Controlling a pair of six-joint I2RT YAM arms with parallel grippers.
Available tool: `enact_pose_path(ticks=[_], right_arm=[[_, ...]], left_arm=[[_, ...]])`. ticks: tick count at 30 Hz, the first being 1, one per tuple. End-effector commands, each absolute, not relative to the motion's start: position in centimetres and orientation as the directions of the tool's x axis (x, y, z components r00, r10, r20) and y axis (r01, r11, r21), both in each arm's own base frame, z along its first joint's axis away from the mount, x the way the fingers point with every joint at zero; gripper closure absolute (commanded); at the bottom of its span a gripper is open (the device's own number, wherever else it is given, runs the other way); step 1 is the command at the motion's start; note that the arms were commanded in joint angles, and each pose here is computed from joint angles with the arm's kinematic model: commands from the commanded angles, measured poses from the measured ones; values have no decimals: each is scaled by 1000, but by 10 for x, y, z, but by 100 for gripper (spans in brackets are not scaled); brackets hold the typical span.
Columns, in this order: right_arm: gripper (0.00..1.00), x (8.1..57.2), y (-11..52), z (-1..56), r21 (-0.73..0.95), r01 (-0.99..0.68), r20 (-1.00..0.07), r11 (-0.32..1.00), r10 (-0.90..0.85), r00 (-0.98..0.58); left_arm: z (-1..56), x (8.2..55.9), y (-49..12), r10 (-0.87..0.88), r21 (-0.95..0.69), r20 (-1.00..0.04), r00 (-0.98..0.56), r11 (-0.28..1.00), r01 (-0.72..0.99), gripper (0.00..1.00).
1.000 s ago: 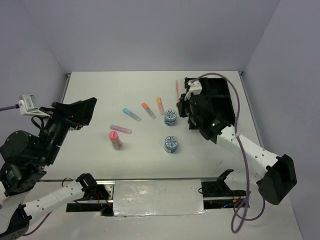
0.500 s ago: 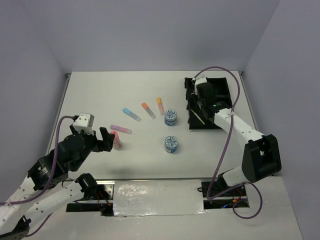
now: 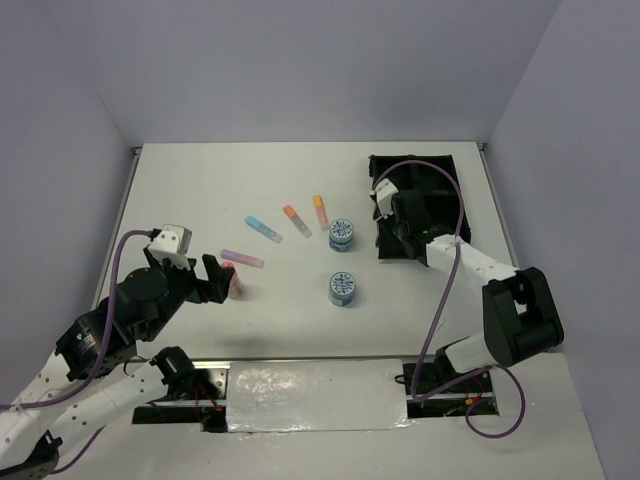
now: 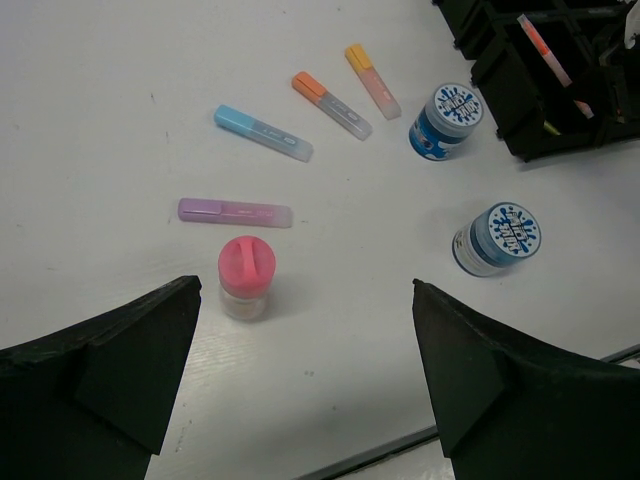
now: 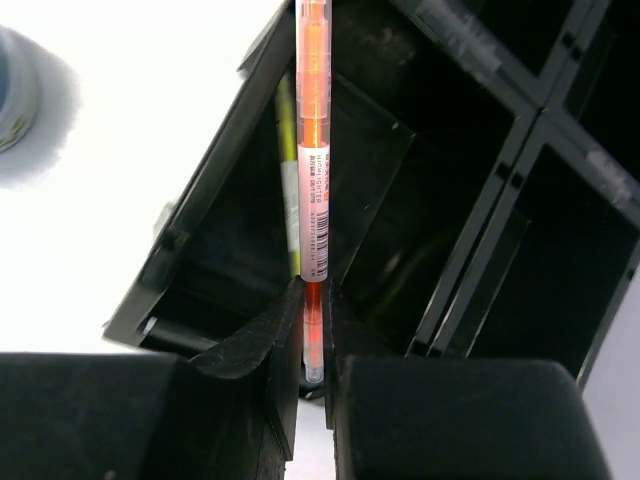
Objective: Sort the stationery into containers
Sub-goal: Place the pen in the storage box.
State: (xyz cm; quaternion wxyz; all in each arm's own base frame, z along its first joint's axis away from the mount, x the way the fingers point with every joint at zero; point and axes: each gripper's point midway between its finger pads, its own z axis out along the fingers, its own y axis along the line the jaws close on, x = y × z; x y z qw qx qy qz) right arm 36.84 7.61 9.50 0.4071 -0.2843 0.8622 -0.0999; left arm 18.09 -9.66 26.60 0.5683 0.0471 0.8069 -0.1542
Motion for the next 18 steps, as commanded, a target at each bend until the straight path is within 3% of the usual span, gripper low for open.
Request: enact_pose_path(ticks=[1, 13, 16, 17, 18], right_arm=[[100, 388, 68, 106, -470, -344, -664, 813, -583, -469], [100, 387, 49, 87, -469, -276, -632, 839, -537, -558], [89, 386, 52, 83, -453, -291, -627, 843, -533, -568], [77, 386, 53, 82, -450, -297, -625, 842, -535, -569], [76, 385, 55, 82, -447, -305, -624, 841, -537, -567]], left_arm=[[279, 183, -101, -112, -204, -943, -312, 938, 279, 1], [280, 181, -102, -114, -207, -946, -304, 933, 295, 1], [282, 180, -101, -117, -210, -947, -299, 931, 298, 1], [282, 180, -101, -119, -210, -947, -298, 932, 297, 1], [281, 180, -100, -119, -210, -947, -299, 932, 295, 1]])
